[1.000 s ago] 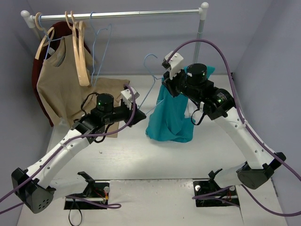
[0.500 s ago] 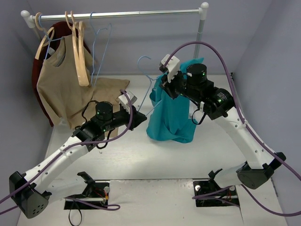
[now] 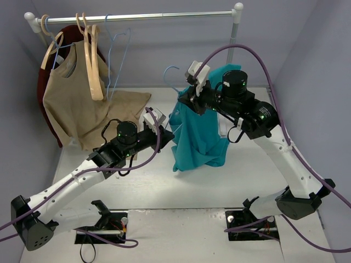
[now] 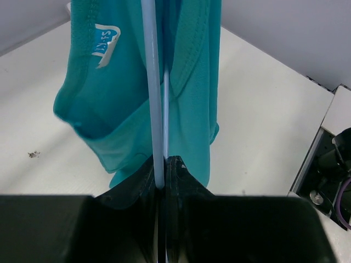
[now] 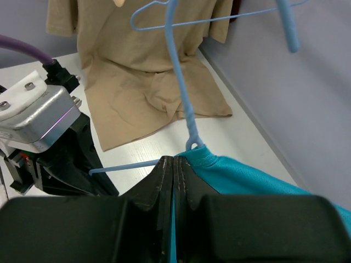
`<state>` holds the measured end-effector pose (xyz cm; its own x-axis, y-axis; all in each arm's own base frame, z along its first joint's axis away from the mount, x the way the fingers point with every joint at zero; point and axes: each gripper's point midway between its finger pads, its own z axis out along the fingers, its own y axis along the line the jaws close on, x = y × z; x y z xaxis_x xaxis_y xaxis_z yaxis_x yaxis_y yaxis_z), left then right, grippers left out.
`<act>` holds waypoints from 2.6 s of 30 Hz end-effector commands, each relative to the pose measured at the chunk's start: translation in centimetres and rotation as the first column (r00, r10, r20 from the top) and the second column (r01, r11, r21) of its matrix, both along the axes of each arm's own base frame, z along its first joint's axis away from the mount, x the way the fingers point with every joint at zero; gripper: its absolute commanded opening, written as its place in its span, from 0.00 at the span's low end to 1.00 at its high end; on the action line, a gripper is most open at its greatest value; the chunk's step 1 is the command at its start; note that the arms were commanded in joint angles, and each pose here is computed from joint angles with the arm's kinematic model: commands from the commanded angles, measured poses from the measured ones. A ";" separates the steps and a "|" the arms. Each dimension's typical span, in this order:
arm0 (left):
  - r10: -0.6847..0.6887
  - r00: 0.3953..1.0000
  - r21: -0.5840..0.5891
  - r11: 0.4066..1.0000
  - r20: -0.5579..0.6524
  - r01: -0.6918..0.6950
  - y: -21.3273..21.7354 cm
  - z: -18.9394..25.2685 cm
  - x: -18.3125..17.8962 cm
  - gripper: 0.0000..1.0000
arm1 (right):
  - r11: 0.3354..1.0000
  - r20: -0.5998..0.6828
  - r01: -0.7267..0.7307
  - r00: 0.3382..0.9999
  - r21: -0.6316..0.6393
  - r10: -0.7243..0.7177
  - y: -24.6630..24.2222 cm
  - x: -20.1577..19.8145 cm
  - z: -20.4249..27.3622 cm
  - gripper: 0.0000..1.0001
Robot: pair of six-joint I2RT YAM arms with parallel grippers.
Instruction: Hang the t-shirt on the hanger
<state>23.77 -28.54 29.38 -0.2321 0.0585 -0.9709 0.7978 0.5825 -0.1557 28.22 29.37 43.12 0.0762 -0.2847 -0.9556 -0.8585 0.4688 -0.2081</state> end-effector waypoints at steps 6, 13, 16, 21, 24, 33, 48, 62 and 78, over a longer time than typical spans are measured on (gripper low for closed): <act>0.032 0.986 -0.103 0.995 0.165 -0.015 -0.9 5.4 1.0 0.00 | 0.999 -0.007 0.036 0.999 0.033 -0.036 -1.2 -1.3 -0.7 0.39; 0.074 0.980 -0.040 0.997 0.186 -0.068 0.1 3.6 1.6 0.00 | 0.995 0.067 0.092 0.994 -0.027 -0.090 -3.7 -1.5 -0.3 0.65; 0.076 0.979 -0.030 0.997 0.189 -0.072 0.2 2.6 1.7 0.00 | 0.993 0.076 0.091 0.993 -0.071 -0.086 -4.0 -1.3 -0.5 0.68; 0.045 0.980 -0.035 0.999 0.195 -0.039 -0.1 1.5 1.2 0.00 | 0.986 0.155 0.100 0.985 -0.134 -0.079 -6.0 0.1 -0.2 0.75; 0.026 0.981 -0.031 0.999 0.194 -0.021 -0.2 1.2 0.9 0.00 | 0.985 0.197 0.054 0.980 -0.163 -0.021 -8.1 1.1 0.0 0.82; 0.011 0.979 -0.019 1.000 0.203 -0.008 0.2 0.9 0.4 0.00 | 0.925 0.217 -0.018 0.970 -0.379 0.107 -9.1 4.1 -1.9 0.79; -0.048 0.968 0.139 0.990 0.248 0.013 1.4 -0.6 0.1 0.00 | 0.883 0.032 -0.161 0.980 -0.441 0.195 -8.2 4.0 -7.9 0.75; -0.088 0.951 0.211 0.977 0.297 0.025 1.5 -2.1 0.7 0.00 | 0.874 -0.120 -0.294 0.956 -0.388 0.268 -8.1 -0.4 -10.9 0.30; 0.266 0.932 0.205 0.926 0.245 -0.318 5.3 -2.4 5.8 0.50 | 0.920 0.053 -0.165 0.979 -0.356 0.196 -9.4 -0.9 -10.0 0.00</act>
<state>26.39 -24.64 22.47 -0.0804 0.3798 -0.9216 0.7420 0.6402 0.1991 26.50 19.96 30.33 0.2061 -0.6260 -0.7521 -0.9344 0.1022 -0.3412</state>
